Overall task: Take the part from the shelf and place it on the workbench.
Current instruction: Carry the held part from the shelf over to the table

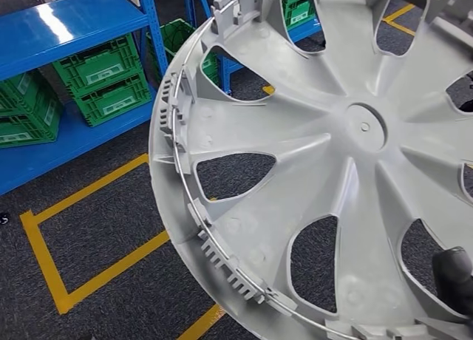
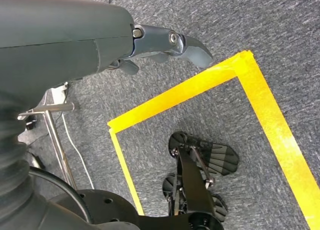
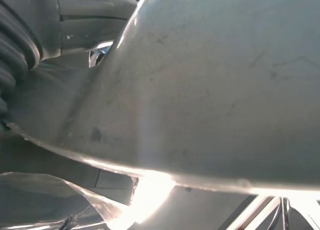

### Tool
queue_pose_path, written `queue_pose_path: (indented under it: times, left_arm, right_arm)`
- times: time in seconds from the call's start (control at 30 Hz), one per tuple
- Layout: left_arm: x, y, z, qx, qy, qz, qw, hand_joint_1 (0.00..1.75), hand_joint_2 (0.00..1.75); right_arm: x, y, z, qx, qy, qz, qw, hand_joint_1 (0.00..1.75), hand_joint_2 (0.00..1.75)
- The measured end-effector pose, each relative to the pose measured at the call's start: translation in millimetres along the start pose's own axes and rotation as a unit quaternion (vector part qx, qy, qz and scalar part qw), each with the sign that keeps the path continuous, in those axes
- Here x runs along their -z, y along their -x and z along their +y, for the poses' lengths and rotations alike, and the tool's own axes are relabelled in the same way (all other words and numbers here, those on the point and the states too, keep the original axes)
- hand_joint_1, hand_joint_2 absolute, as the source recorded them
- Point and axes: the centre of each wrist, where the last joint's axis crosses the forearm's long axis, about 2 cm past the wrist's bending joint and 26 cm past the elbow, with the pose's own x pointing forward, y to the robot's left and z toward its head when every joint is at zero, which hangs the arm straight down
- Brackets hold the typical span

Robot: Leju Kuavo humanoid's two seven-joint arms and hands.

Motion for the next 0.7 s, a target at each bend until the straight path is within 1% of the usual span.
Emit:
queue_pose_path:
  times: [0.7]
  left_arm:
    - [0.0,0.0,-0.2,0.002,0.000,0.000,1.000,0.00,1.75]
  right_arm:
    - [-0.1,1.3,-1.0,-0.004,0.000,0.002,1.000,1.75,1.75]
